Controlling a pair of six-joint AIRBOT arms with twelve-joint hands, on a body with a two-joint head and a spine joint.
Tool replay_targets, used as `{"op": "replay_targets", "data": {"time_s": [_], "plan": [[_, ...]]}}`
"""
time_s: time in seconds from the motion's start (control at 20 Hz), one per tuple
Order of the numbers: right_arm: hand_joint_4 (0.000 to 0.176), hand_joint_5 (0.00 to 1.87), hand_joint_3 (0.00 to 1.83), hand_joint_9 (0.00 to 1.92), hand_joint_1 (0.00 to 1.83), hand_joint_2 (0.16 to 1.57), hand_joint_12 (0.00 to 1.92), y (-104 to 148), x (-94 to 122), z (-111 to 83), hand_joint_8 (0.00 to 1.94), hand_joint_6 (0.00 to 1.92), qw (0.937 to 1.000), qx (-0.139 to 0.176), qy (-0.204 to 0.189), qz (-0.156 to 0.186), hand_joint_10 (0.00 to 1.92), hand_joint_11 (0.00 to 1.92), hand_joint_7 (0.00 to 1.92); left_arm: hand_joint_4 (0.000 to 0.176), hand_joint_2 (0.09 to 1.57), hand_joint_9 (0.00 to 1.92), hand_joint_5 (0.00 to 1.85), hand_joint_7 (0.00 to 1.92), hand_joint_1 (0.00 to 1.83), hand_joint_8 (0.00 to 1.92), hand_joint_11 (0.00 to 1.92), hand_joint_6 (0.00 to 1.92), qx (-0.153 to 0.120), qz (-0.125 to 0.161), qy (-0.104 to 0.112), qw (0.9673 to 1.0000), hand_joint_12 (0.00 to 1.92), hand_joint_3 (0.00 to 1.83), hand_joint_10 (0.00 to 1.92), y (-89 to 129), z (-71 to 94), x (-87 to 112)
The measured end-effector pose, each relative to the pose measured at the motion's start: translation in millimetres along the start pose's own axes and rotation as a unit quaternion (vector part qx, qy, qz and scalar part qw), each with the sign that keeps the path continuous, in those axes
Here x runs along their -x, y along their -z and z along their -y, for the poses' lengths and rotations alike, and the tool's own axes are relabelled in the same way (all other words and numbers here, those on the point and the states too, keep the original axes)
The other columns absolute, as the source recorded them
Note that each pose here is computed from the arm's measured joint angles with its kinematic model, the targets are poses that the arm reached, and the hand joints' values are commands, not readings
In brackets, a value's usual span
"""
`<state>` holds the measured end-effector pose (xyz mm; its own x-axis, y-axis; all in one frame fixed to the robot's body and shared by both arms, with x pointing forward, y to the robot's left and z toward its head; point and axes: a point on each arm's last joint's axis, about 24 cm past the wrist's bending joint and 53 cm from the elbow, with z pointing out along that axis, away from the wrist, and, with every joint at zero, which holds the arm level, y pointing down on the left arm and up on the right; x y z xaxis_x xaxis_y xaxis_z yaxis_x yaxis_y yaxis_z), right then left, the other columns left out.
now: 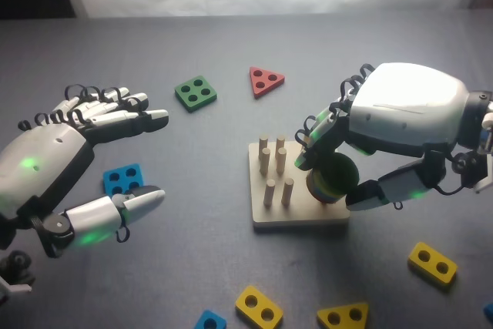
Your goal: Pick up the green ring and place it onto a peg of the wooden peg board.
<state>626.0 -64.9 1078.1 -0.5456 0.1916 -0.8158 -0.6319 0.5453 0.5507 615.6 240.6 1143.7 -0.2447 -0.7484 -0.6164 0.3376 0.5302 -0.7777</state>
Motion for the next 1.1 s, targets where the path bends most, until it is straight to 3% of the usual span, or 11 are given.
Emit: {"op": "replay_targets", "data": {"time_s": [0.1,0.2,0.25,0.3,0.35,0.55,0.75,0.8,0.9,1.05,1.1], "plan": [[0.0,1.21,0.0,1.09,1.28,1.08,1.59,0,0,0.5,1.22,0.3,1.0,-0.001,0.0,0.0,1.32,1.05,1.01,0.038,1.13,0.19,0.54,0.32,0.83,0.0,0.0,0.0,0.0,0.0,0.0,1.0,0.58,0.0,0.0,0,0.1,-0.1],[0.0,1.14,0.0,1.14,1.28,1.05,1.34,-1,-1,0.0,0.96,0.51,1.0,0.0,-0.001,-0.001,0.98,1.05,1.13,0.033,1.12,0.2,0.55,0.33,0.85,0.0,0.0,0.0,0.0,0.0,0.0,1.0,0.59,0.0,0.0,0,0.1,-0.1],[0.0,1.01,0.01,1.1,1.26,1.09,1.52,-1,-1,0.0,1.08,0.73,1.0,0.0,-0.001,-0.001,1.12,1.08,1.05,0.033,1.13,0.19,0.54,0.32,0.84,0.0,0.0,0.0,0.0,0.0,0.0,1.0,0.59,0.0,0.0,0,0.1,0.0],[0.0,0.86,0.0,0.99,1.19,1.0,1.54,-1,-1,-0.5,0.67,0.32,1.0,0.0,-0.001,-0.001,1.18,0.99,0.86,0.036,1.14,0.2,0.54,0.32,0.82,0.0,0.0,0.0,0.0,0.0,0.001,1.0,0.59,0.01,0.0,0,0.1,0.1],[0.0,0.76,0.0,0.76,1.14,0.96,1.38,-1,-3,-0.5,0.33,0.1,1.0,-0.001,0.001,-0.005,0.91,0.73,0.68,0.034,1.14,0.19,0.54,0.32,0.81,0.0,0.0,0.0,0.0,0.0,0.001,1.0,0.55,0.0,0.0,0,0.1,0.1],[0.104,0.28,0.0,0.3,1.0,0.9,0.87,-3,-15,2.4,0.0,0.0,0.9996,-0.012,0.006,-0.024,0.01,0.0,0.29,0.043,1.13,0.22,0.55,0.34,0.81,0.0,0.0,0.0,0.0,0.002,0.002,1.0,0.54,0.0,0.0,0,-0.3,1.0],[0.113,0.18,0.0,0.26,1.0,0.89,0.75,-3,-10,-15.1,0.0,0.0,0.9998,0.011,-0.015,-0.008,0.0,0.0,0.22,0.027,1.13,0.21,0.57,0.34,0.84,0.0,0.0,0.01,-0.004,0.004,0.007,1.0,0.54,0.0,0.0,3,2.6,-0.1],[0.137,0.15,0.01,0.24,0.94,0.94,0.77,5,1,-23.0,0.0,0.0,0.9991,0.024,-0.031,0.014,0.0,0.0,0.19,0.03,1.12,0.2,0.57,0.34,0.86,0.0,0.0,0.0,-0.003,0.005,0.008,0.9999,0.58,0.0,0.0,3,2.6,0.1],[0.145,0.16,0.01,0.25,0.91,0.96,0.8,20,23,-23.1,0.0,0.0,0.997,0.03,-0.051,0.051,0.0,0.0,0.2,0.034,1.11,0.21,0.57,0.34,0.86,0.0,0.0,0.0,-0.007,0.012,0.012,0.9998,0.61,0.0,0.0,5,5.3,1.9],[0.097,0.2,0.0,0.14,0.8,1.0,0.3,65,75,-6.6,0.0,0.0,0.9862,0.02,-0.085,0.141,0.0,0.0,0.2,0.022,1.14,0.23,0.6,0.35,0.81,0.0,0.0,0.0,-0.021,0.026,0.011,0.9994,0.6,0.0,0.01,7,14.4,10.7],[0.072,0.2,0.0,0.18,0.82,1.01,0.28,81,90,-3.7,0.01,0.0,0.978,0.021,-0.102,0.181,0.01,0.04,0.24,0.0,1.12,0.27,0.63,0.38,0.89,0.0,0.0,0.0,-0.036,0.031,0.009,0.9988,0.73,0.0,0.01,8,22.1,13.7]]}}
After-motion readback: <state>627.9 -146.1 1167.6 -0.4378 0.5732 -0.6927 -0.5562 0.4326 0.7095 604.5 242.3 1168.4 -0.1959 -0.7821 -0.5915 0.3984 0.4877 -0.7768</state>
